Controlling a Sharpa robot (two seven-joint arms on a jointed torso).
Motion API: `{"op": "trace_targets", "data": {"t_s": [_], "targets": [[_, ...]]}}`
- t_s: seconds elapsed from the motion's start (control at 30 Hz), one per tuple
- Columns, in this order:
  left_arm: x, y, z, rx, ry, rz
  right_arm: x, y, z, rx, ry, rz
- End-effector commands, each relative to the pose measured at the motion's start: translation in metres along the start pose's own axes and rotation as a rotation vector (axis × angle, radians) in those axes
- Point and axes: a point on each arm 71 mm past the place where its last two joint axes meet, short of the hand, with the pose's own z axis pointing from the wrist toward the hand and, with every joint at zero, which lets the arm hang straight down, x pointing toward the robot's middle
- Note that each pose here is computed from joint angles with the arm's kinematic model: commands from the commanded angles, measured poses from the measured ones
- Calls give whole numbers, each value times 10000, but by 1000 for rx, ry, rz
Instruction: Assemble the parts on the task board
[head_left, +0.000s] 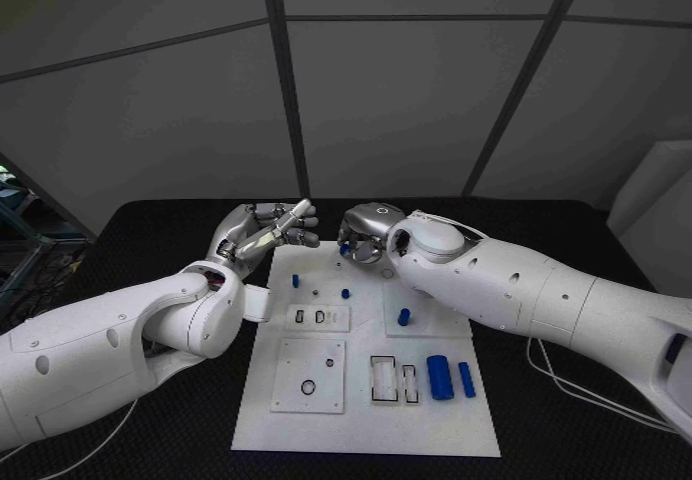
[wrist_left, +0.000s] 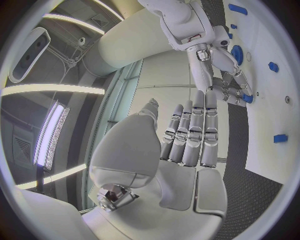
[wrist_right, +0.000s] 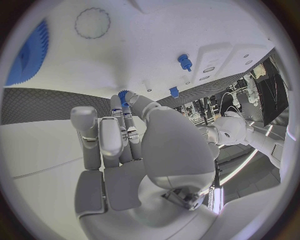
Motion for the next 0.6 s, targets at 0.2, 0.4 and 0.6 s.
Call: {"op": "trace_targets", "data": {"t_s": [0.2,0.4,0.6], "targets": [[15,-18,8,6,15,-2,8,-29,9,10,11,-7],[0,-18,5,5,13,0,-61,-49,-71,3,-51,8],[-42,-19,-4,4,6,4,-181,-155,-328,-1,-108,55]]}}
